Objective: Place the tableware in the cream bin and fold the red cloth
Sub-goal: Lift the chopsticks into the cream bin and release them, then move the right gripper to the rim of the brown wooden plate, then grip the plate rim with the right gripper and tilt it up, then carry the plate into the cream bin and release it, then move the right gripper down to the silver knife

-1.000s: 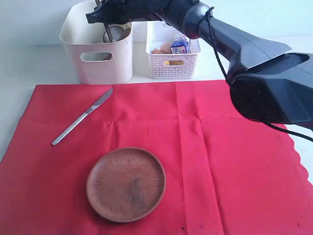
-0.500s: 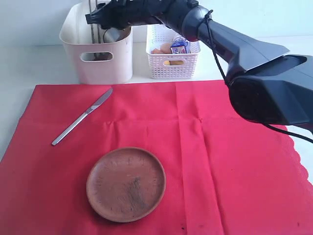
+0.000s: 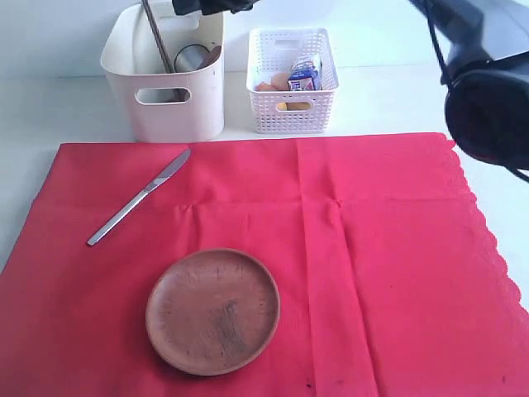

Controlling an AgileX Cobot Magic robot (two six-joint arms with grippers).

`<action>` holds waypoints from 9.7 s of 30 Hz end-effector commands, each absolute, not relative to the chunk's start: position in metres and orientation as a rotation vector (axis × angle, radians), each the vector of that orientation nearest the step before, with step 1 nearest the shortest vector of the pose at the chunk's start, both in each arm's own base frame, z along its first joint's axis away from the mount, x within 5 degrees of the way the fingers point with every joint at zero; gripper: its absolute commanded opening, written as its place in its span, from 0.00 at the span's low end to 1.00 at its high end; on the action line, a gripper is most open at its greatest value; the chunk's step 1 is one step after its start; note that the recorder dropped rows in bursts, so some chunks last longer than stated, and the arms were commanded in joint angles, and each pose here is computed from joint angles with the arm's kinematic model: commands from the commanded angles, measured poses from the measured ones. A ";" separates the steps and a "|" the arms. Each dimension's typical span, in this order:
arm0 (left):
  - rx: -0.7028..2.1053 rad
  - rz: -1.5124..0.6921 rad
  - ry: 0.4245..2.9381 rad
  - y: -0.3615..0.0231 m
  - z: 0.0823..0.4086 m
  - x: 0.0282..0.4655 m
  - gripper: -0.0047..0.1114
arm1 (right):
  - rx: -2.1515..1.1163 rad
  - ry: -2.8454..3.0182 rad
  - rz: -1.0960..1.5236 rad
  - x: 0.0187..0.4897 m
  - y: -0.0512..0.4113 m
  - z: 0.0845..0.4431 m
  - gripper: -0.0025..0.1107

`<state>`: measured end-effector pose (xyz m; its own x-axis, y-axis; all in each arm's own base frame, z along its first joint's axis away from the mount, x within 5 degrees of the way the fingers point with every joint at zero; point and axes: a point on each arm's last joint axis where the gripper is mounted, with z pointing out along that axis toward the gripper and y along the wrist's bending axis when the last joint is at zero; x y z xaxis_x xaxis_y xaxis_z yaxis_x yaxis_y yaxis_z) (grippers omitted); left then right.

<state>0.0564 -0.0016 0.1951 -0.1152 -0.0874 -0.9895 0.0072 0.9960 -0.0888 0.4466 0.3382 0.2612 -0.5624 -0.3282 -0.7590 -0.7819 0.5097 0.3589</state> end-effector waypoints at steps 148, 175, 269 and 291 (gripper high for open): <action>-0.067 -0.087 1.679 -0.002 0.195 0.056 0.06 | -0.987 2.669 0.754 0.217 0.271 0.167 0.02; -0.067 -0.087 1.679 -0.002 0.195 0.056 0.06 | -0.171 2.174 1.257 0.418 0.338 0.245 0.02; -0.067 -0.087 1.679 -0.002 0.195 0.056 0.06 | -1.959 1.683 0.519 0.315 0.435 0.106 0.66; -0.067 -0.087 1.679 -0.002 0.195 0.056 0.06 | -2.139 1.679 0.239 0.322 0.418 0.103 0.10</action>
<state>0.0564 -0.0016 0.1951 -0.1152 -0.0874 -0.9895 0.0072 0.9960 -0.0888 0.3204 0.4284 0.0956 0.2128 -0.8486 -0.4844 -0.9731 -0.1391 -0.1837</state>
